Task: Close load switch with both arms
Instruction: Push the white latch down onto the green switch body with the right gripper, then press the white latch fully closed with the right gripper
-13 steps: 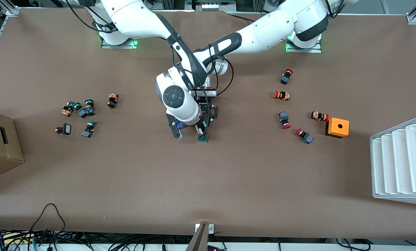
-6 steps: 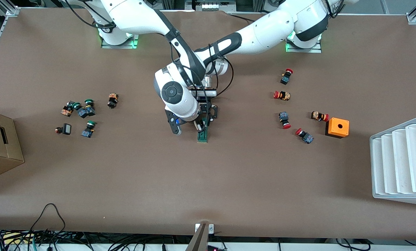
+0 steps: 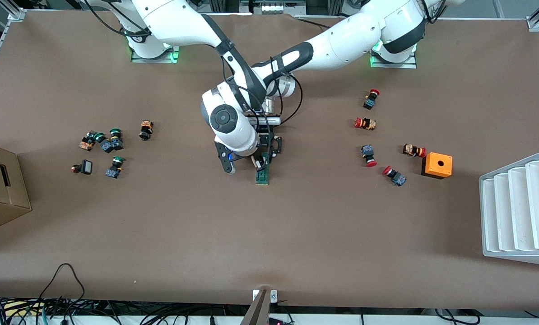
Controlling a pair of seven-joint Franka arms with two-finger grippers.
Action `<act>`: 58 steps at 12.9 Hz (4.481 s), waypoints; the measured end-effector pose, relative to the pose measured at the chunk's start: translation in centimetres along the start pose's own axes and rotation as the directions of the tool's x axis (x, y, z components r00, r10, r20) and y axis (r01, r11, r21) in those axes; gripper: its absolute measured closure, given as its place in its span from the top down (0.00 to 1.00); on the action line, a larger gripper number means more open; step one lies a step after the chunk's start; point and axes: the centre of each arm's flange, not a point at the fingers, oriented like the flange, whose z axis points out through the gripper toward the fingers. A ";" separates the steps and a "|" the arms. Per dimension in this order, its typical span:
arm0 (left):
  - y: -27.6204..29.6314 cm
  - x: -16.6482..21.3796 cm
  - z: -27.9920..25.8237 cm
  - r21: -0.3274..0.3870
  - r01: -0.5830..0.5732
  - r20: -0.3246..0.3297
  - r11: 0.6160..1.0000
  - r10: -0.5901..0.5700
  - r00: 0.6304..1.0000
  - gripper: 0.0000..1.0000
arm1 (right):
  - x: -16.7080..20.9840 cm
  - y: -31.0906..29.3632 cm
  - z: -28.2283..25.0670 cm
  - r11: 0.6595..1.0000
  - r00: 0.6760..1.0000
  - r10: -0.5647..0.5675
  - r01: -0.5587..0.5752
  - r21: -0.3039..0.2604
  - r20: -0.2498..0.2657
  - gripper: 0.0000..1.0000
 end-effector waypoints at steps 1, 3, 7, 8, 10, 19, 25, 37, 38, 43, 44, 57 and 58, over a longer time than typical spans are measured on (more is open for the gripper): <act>0.0 0.0 0.0 0.000 -0.001 -0.001 1.000 0.001 1.000 0.52 | 0.0 0.0 0.0 1.000 1.000 -0.001 0.001 0.008 0.000 0.48; 0.0 0.0 0.0 0.001 -0.001 -0.003 1.000 0.001 1.000 0.52 | -0.1 -0.1 0.0 1.000 1.000 -0.001 0.001 0.023 0.001 0.45; 0.0 -0.1 0.0 0.003 -0.001 -0.006 1.000 0.001 1.000 0.52 | -0.2 0.1 0.1 1.000 1.000 -0.005 0.005 0.014 0.000 0.34; 0.0 -0.1 0.0 0.003 -0.001 -0.007 1.000 0.001 1.000 0.52 | -0.2 0.1 0.1 1.000 1.000 -0.006 0.006 0.013 0.000 0.34; 0.0 -0.1 0.0 0.003 0.000 -0.007 1.000 0.000 1.000 0.52 | -0.2 0.1 0.0 1.000 1.000 -0.005 0.005 0.010 0.000 0.29; 0.1 -0.1 0.0 0.005 0.002 -0.011 1.000 -0.002 1.000 0.52 | 1.9 -2.4 -2.2 0.997 1.000 0.027 -0.027 0.075 0.010 0.26; 0.1 -0.1 0.0 0.005 0.008 -0.012 1.000 -0.008 1.000 0.52 | 1.6 -2.5 -2.2 0.996 0.999 0.038 -0.039 0.077 0.015 0.26; 0.1 -0.2 0.0 0.005 0.007 -0.013 1.000 -0.007 1.000 0.52 | 0.6 -3.5 -0.6 0.995 0.999 0.041 -0.043 0.085 0.027 0.26; 0.1 -0.2 0.0 0.005 0.007 -0.013 1.000 -0.007 1.000 0.52 | 0.7 -3.5 -0.6 0.995 0.999 0.042 -0.044 0.085 0.027 0.26; 0.2 -0.2 0.0 0.005 0.005 -0.013 1.000 -0.005 1.000 0.52 | 1.1 -3.9 -0.4 0.995 0.998 0.051 -0.053 0.085 0.035 0.26; 0.2 -0.2 0.0 0.005 0.005 -0.013 1.000 -0.005 1.000 0.52 | 1.2 -4.0 -0.4 0.995 0.998 0.053 -0.056 0.083 0.037 0.26; 0.2 -0.2 0.1 0.005 0.004 -0.014 1.000 -0.004 1.000 0.52 | 3.0 -5.7 0.9 0.993 0.997 0.072 -0.076 0.094 0.043 0.34; 0.2 -0.2 0.1 0.005 0.004 -0.014 1.000 -0.004 1.000 0.52 | 3.0 -5.7 0.9 0.993 0.997 0.072 -0.075 0.092 0.043 0.32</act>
